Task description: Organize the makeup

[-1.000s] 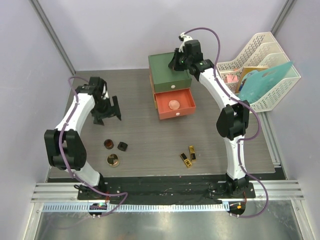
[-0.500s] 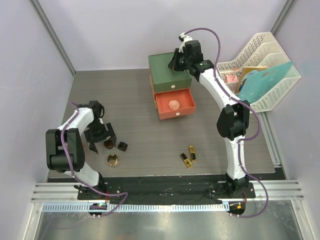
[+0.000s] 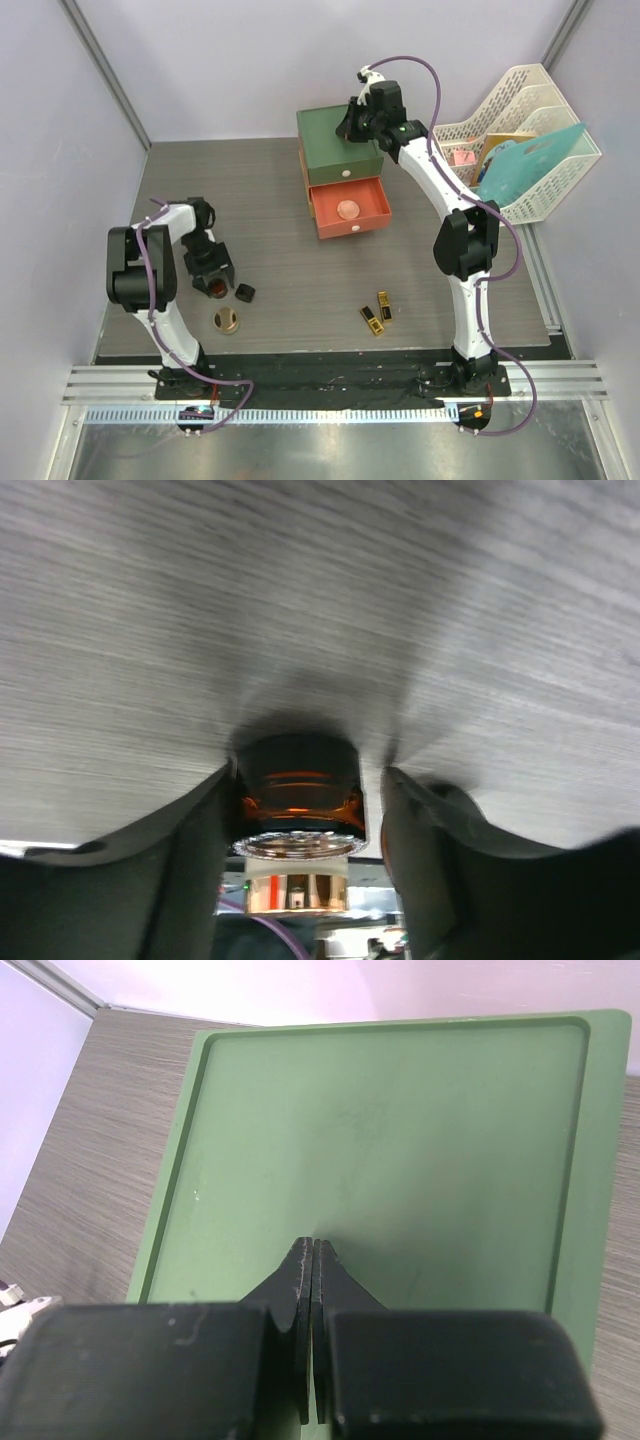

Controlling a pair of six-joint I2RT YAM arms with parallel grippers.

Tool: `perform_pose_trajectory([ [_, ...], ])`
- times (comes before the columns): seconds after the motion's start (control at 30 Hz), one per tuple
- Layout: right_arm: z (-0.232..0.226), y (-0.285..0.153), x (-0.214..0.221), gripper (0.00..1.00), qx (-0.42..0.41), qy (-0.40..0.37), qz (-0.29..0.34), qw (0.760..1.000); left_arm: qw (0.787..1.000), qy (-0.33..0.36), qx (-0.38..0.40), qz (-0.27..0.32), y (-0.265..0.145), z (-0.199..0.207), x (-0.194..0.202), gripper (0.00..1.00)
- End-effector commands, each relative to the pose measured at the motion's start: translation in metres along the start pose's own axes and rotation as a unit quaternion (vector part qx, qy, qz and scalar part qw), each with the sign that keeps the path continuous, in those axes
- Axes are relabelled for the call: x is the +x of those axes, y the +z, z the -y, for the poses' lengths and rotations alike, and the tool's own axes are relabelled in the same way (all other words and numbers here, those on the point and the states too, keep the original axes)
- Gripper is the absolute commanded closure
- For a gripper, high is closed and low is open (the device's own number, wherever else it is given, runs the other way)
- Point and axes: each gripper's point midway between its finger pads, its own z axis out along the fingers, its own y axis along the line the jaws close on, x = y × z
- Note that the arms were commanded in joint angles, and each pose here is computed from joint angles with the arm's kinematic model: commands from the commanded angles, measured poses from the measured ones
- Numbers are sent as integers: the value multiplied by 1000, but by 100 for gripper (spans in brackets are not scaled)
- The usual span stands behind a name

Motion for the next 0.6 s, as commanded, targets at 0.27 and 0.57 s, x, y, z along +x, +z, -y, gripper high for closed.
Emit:
perform_pose_trajectory([
  [0.27,16,6,62,99,25,21,-103,994,999,32,30,-4,-6,10,-5,97],
  [0.57,16,7,64,99,26,20,-105,994,986,61,115,100,-101,65,-60,100],
])
